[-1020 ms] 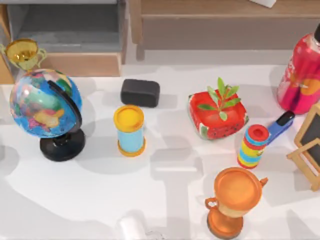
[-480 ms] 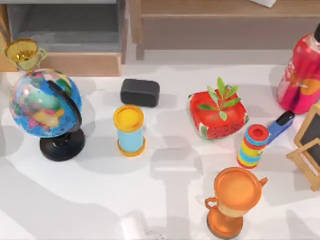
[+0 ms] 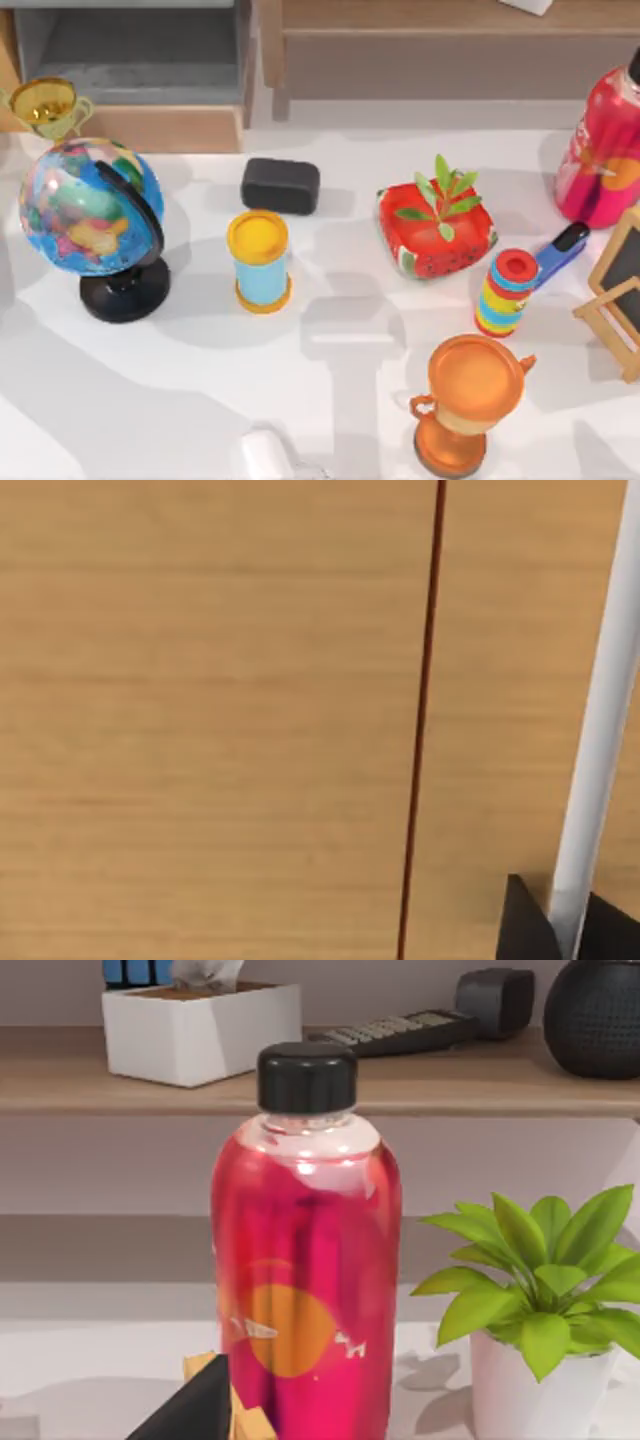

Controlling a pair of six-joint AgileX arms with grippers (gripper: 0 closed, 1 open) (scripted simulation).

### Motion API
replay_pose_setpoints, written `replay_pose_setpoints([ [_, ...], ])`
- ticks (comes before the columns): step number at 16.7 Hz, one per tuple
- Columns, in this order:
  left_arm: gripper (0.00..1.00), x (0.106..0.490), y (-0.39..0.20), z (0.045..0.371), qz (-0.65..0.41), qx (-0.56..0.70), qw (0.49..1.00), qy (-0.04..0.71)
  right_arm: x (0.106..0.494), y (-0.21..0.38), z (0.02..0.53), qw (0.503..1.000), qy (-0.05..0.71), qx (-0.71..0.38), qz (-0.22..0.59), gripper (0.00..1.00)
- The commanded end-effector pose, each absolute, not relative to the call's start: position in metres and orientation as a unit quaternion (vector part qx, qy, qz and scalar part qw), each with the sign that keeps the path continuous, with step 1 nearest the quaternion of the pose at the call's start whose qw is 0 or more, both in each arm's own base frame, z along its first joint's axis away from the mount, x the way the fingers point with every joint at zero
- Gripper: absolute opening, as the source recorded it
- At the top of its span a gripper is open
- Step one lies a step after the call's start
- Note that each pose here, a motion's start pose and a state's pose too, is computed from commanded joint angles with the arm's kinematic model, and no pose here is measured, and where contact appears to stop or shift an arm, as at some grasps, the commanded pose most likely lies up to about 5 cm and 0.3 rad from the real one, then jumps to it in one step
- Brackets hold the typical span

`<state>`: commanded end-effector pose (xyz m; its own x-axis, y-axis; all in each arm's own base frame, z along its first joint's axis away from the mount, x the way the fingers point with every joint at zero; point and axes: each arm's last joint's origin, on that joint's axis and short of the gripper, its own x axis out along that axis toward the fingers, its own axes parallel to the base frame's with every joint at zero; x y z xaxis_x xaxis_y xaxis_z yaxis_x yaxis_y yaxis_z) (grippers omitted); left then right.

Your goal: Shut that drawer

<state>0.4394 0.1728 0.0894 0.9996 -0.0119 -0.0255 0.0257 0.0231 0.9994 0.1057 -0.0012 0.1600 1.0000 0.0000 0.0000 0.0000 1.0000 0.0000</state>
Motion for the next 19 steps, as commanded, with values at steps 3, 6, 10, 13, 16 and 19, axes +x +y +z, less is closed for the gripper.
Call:
replay_pose_setpoints([
  [3,0.23,0.4394,0.1728,0.0894,-0.013,0.699,0.715,0.005,0.1057,-0.0012,0.16,1.0,0.0,0.0,0.0,1.0],
  [6,0.45,0.4394,0.1728,0.0894,-0.013,0.699,0.715,0.005,0.1057,-0.0012,0.16,1.0,0.0,0.0,0.0,1.0],
  [10,0.75,0.4394,0.1728,0.0894,-0.013,0.699,0.715,0.005,0.1057,-0.0012,0.16,1.0,0.0,0.0,0.0,1.0],
  [13,0.98,0.4394,0.1728,0.0894,-0.013,0.699,0.715,0.005,0.1057,-0.0012,0.16,1.0,0.0,0.0,0.0,1.0],
  [16,1.0,0.4394,0.1728,0.0894,-0.013,0.699,0.715,0.005,0.1057,-0.0012,0.16,1.0,0.0,0.0,0.0,1.0],
  [19,1.0,0.4394,0.1728,0.0894,-0.013,0.699,0.715,0.005,0.1057,-0.0012,0.16,1.0,0.0,0.0,0.0,1.0],
])
